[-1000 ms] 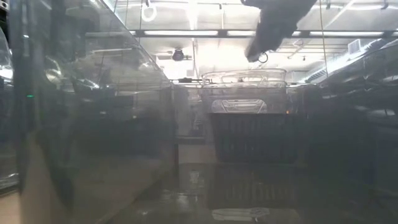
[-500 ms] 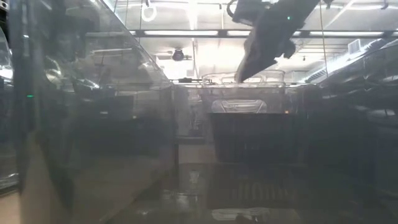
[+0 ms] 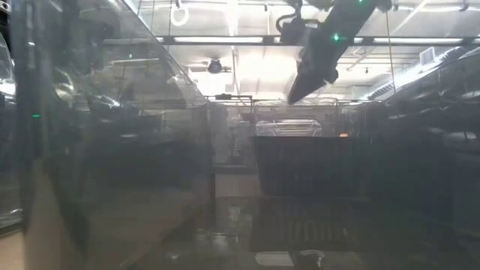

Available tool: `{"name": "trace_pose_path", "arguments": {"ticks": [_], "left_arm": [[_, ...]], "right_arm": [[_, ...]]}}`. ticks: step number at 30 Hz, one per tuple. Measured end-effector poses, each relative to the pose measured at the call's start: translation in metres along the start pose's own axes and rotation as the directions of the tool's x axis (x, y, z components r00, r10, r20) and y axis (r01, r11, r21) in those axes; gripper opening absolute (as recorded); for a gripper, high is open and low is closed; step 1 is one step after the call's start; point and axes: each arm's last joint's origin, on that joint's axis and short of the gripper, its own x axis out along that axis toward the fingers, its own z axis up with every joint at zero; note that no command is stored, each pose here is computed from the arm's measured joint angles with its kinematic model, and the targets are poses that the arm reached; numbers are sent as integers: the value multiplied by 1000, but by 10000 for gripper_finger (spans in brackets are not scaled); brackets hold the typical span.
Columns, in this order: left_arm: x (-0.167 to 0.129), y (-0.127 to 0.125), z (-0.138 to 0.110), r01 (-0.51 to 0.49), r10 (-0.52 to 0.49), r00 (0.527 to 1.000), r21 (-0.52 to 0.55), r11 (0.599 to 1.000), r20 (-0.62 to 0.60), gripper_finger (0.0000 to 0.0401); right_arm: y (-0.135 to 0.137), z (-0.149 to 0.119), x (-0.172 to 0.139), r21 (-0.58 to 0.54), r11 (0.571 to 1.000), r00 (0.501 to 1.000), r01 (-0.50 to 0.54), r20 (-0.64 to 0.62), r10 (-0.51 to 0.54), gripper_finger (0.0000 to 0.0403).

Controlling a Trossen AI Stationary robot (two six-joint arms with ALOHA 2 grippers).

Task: Stack baskets by color
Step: Stack the left transparent bin on top of the middle transparent bin, then stack the middle black bin on top of the right black bin

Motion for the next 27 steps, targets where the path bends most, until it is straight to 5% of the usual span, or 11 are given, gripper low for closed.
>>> {"name": "trace_pose_path", "arguments": {"ticks": [7, 13, 21, 27], "left_arm": [[0, 0, 0, 0, 0, 1000, 0, 1000, 0, 33], [0, 0, 0, 0, 0, 1000, 0, 1000, 0, 25], [0, 0, 0, 0, 0, 1000, 0, 1000, 0, 34], [0, 0, 0, 0, 0, 1000, 0, 1000, 2, 28]], "right_arm": [[-4, 27, -32, 92, 987, 986, -133, 111, 122, 124], [18, 28, -33, 136, 917, 925, -376, 108, 363, 124], [63, 24, -10, 85, 908, 912, -409, 11, 410, 124], [71, 18, 23, 103, 917, 905, -386, -150, 398, 126]]}}
